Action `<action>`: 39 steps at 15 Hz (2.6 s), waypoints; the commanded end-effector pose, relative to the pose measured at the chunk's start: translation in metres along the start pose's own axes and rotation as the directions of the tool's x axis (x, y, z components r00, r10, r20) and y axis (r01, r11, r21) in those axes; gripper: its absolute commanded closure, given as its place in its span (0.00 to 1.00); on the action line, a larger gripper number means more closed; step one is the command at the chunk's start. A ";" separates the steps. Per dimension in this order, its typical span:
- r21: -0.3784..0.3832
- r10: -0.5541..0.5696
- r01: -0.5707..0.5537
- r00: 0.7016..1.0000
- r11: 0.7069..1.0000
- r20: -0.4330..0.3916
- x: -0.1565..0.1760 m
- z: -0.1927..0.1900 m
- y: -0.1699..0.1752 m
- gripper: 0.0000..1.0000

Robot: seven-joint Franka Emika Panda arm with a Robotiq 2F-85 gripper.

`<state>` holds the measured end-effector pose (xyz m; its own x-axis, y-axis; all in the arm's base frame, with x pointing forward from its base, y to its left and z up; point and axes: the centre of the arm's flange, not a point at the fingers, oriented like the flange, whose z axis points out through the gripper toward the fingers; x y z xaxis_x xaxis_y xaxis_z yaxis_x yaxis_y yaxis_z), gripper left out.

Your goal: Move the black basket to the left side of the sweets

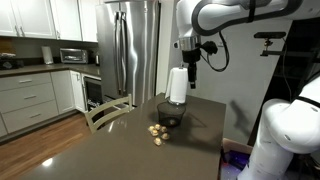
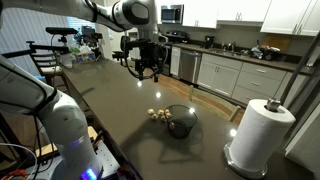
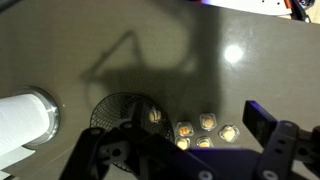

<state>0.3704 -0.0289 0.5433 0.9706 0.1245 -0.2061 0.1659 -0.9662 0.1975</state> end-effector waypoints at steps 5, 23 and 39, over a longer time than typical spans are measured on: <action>0.014 0.025 -0.023 0.995 1.000 -0.100 0.004 0.003 0.015 0.00; 0.274 0.248 -0.169 0.926 0.947 -0.284 0.010 0.098 0.095 0.00; 0.361 0.437 -0.346 0.874 0.866 -0.212 0.033 0.184 0.131 0.00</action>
<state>0.3841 -0.1796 0.3980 0.9648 -0.2390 0.1100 -0.2284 -0.9683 -0.1012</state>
